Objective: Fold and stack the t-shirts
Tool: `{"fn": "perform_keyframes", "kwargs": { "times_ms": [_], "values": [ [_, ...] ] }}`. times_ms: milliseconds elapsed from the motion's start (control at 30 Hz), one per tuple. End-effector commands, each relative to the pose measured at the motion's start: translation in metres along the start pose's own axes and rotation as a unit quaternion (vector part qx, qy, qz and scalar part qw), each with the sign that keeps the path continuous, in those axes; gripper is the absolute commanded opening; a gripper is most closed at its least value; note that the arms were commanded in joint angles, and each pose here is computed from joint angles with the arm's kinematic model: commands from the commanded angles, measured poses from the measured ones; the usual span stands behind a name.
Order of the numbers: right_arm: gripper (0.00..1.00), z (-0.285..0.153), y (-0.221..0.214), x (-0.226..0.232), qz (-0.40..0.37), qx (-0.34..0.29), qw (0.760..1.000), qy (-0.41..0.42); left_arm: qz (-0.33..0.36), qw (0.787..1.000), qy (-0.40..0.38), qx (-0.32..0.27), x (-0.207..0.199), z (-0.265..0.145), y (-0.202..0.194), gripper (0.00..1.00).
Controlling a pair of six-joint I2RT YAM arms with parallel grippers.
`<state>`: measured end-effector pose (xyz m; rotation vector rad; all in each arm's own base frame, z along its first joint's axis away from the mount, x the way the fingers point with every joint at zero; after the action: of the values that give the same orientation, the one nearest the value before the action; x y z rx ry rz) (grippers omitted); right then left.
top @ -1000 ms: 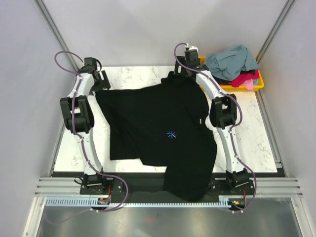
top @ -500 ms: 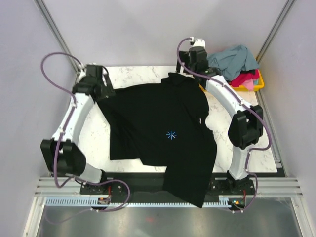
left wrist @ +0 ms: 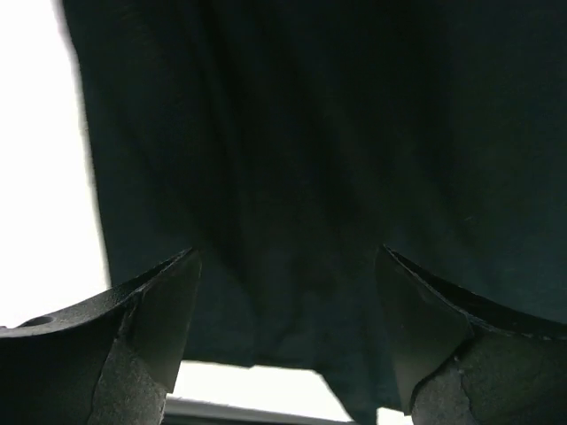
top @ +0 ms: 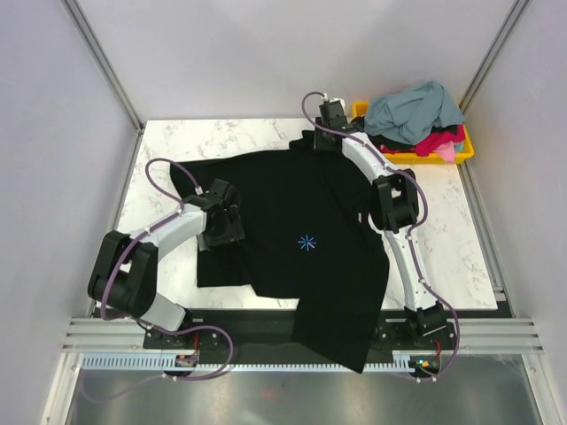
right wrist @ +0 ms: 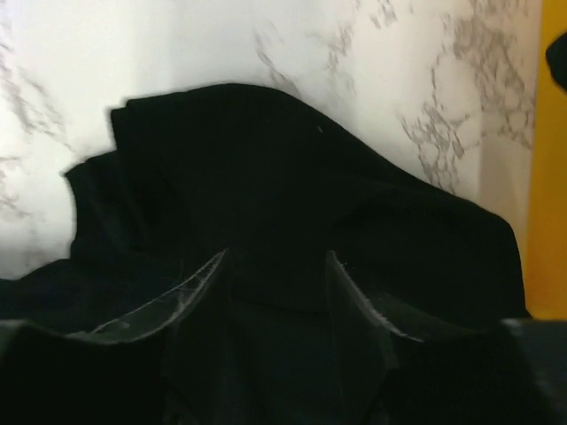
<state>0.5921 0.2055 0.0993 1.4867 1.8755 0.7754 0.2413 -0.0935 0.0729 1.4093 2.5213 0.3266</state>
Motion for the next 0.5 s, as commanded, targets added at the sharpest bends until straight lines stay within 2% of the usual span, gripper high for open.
{"fn": "perform_keyframes", "kwargs": {
  "times_ms": [0, 200, 467],
  "values": [
    [0.56, -0.013, 0.012, 0.003, 0.008, -0.009, 1.000, -0.003, -0.053, 0.998, -0.032, -0.011, -0.017, 0.010, 0.004, 0.87],
    [0.57, 0.012, -0.005, 0.003, 0.026, 0.002, 1.000, 0.009, -0.078, 0.997, -0.010, -0.003, 0.000, 0.020, -0.012, 0.87],
    [0.59, 0.028, -0.005, 0.012, 0.067, -0.010, 0.997, 0.030, -0.090, 0.996, -0.010, 0.022, 0.009, 0.027, -0.030, 0.86]
  ]
}}
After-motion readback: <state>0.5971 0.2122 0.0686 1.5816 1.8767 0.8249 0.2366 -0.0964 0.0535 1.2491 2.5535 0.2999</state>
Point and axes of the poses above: each gripper's point midway between its finger pads, its own z axis out along the fingers, its own x axis along the line the jaws close on, y = z × x, the point moved 4 cm from there along -z, back along the fingers, and after that the axes turned 15 degrees about -z, right-handed, at the moved point
